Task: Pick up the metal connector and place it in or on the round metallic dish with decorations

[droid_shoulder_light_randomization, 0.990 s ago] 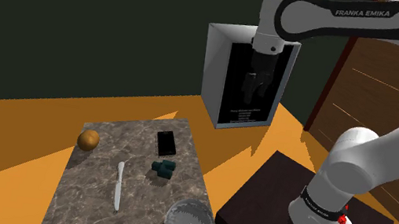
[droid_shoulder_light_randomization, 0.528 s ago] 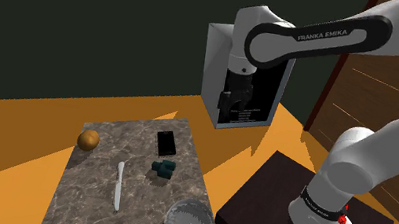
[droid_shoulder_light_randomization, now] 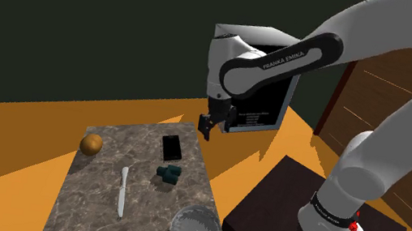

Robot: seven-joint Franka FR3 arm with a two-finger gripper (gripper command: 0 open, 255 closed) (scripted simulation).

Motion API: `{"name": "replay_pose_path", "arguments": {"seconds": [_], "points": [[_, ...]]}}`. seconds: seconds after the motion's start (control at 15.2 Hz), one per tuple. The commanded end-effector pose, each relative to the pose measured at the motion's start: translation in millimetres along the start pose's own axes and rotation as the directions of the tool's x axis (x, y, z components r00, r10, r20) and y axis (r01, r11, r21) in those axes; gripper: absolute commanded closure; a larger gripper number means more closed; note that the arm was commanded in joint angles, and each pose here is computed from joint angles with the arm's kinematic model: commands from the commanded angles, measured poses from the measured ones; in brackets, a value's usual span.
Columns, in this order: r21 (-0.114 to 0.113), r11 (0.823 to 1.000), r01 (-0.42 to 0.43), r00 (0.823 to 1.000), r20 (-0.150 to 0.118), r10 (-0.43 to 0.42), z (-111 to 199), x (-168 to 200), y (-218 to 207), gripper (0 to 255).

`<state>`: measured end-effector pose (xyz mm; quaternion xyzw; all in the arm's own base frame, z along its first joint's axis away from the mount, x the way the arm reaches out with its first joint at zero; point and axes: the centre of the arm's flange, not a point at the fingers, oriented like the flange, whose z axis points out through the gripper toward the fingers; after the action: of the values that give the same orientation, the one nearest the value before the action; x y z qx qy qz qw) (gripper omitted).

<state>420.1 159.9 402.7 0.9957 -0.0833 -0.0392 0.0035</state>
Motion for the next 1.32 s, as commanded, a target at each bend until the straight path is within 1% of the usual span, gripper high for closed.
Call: {"name": "replay_pose_path", "arguments": {"seconds": [0.0, 0.59, 1.25], "points": [[-0.005, 1.0, -0.024, 1.0, 0.002, 0.024, 16.6, 11.5, -18.9, 0], [-0.037, 0.992, -0.125, 0.992, 0.013, 0.125, 100.0, 69.6, -87.3, 0], [-0.074, 0.969, -0.234, 0.971, 0.022, 0.236, 196.0, 140.4, -153.0, 0]]}}
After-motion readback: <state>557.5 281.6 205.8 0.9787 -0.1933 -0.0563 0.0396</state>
